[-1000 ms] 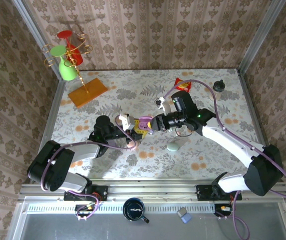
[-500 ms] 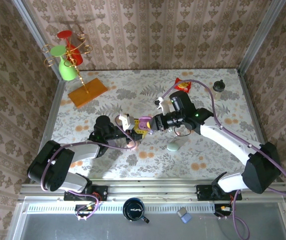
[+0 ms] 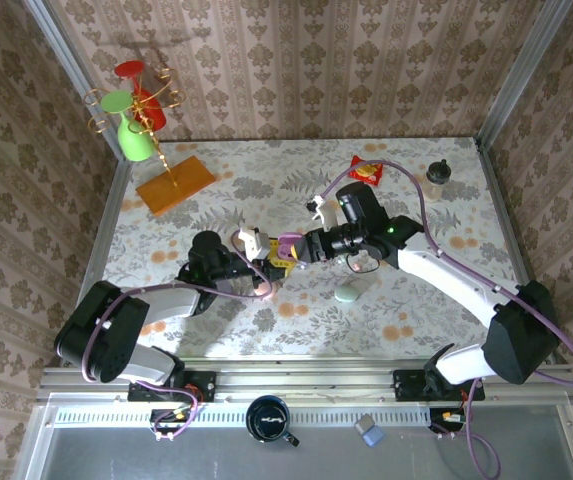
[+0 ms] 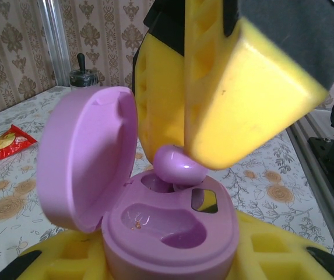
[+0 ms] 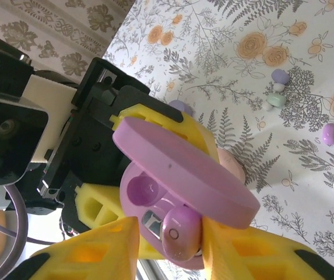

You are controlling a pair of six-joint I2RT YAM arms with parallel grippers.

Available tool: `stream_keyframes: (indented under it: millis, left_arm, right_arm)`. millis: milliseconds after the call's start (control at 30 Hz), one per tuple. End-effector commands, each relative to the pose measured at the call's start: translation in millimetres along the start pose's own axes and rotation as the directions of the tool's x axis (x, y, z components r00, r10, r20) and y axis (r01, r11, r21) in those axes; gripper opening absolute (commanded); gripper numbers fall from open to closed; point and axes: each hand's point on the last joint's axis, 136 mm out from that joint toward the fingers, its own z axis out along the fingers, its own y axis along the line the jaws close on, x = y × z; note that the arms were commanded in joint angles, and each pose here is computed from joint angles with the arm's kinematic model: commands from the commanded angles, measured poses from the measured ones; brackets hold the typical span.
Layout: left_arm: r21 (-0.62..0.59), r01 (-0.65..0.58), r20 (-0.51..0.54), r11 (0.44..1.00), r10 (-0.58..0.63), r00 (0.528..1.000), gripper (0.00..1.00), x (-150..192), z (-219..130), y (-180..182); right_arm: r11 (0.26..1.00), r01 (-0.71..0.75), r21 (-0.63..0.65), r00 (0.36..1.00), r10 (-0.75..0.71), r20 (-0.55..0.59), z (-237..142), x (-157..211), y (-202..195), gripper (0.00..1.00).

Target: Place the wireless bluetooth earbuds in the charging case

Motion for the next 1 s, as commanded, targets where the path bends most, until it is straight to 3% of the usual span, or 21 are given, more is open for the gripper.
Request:
stream_keyframes:
  millis: [0, 267, 400, 533, 700, 967]
  left_arm:
    - [0.015, -0.056, 0.051, 0.998, 0.055, 0.997, 0.14, -16, -4, -3]
    - [-0.043, -0.058, 0.065, 0.997, 0.06, 0.996, 0.14, -19, -20, 10]
    - [-0.122, -0.054, 0.08, 0.991, 0.064, 0.995, 0.14, -21, -39, 26]
    - [-0.185, -0.045, 0.111, 0.982, 0.066, 0.992, 0.14, -27, -57, 40]
    - [-0.273, -0.042, 0.115, 0.961, 0.076, 0.99, 0.14, -27, -74, 56]
    - [-0.417, 0.024, 0.148, 0.909, 0.041, 0.988, 0.15, -23, -114, 89]
  right_arm:
    - [0.999, 0.035, 0.03, 0.998, -0.037, 0.054, -17, -11, 8, 0.4]
    - [0.996, 0.072, 0.049, 0.987, -0.078, 0.138, -36, -17, 14, 0.49]
    - [0.992, -0.007, 0.125, 0.974, -0.022, 0.226, -38, -26, -10, 0.49]
    - [0.973, -0.108, 0.206, 0.97, 0.058, 0.237, -25, -26, -39, 0.49]
    - [0.922, -0.158, 0.354, 0.984, 0.116, 0.137, 11, -13, -81, 0.48]
    - [0.752, 0.064, 0.656, 0.995, 0.007, -0.104, 48, 8, -122, 0.48]
